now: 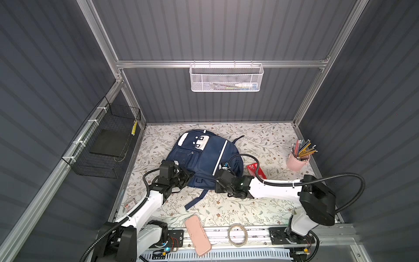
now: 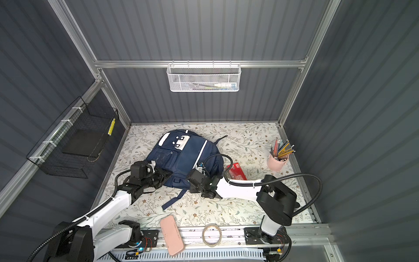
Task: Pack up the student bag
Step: 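Pull the zipper along the backpack edge with right while left holds the bag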
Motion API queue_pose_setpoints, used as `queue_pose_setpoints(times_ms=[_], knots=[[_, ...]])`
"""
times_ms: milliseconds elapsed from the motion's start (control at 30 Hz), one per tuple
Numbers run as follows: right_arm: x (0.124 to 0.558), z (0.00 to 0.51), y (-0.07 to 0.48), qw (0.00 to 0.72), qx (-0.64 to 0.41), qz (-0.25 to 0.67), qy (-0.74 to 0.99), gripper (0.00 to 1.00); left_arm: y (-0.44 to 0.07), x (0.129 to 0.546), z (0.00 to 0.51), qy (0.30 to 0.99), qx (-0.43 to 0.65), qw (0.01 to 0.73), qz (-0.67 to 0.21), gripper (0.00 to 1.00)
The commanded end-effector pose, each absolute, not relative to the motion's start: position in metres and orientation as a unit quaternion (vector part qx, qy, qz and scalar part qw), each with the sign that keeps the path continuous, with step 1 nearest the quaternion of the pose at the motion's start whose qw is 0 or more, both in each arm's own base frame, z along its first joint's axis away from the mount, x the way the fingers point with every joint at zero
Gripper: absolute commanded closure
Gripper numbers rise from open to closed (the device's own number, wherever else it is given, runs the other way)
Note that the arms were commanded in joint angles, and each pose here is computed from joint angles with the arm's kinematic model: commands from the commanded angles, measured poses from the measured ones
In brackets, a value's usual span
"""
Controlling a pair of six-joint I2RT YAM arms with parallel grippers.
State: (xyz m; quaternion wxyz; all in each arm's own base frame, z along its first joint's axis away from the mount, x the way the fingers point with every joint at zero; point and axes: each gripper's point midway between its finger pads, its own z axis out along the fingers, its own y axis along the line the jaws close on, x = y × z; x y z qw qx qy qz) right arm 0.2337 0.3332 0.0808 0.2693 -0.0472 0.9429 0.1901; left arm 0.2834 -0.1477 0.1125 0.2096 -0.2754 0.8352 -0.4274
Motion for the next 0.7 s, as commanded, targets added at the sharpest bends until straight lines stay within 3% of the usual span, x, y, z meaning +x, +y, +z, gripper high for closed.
queue_pose_setpoints(times_ms=[0, 300, 533, 567, 633, 667], knots=[[0.236, 0.064, 0.269, 0.264, -0.046, 0.082, 0.960, 1.00, -0.131, 0.295, 0.123, 0.833, -0.279, 0.253, -0.406, 1.00], [0.261, 0.081, 0.230, 0.259, -0.063, 0.078, 0.961, 1.00, -0.131, 0.295, 0.121, 0.834, -0.277, 0.248, -0.408, 1.00], [0.265, 0.089, 0.245, 0.256, -0.108, 0.088, 0.957, 1.00, -0.129, 0.299, 0.120, 0.836, -0.274, 0.254, -0.403, 1.00], [0.262, 0.089, 0.249, 0.256, -0.117, 0.088, 0.955, 1.00, -0.128, 0.301, 0.121, 0.837, -0.268, 0.257, -0.402, 0.98], [0.252, 0.093, 0.261, 0.261, -0.141, 0.083, 0.951, 1.00, -0.127, 0.310, 0.126, 0.837, -0.256, 0.266, -0.403, 0.84], [0.246, 0.093, 0.268, 0.261, -0.151, 0.084, 0.950, 1.00, -0.126, 0.313, 0.127, 0.838, -0.252, 0.270, -0.401, 0.84]])
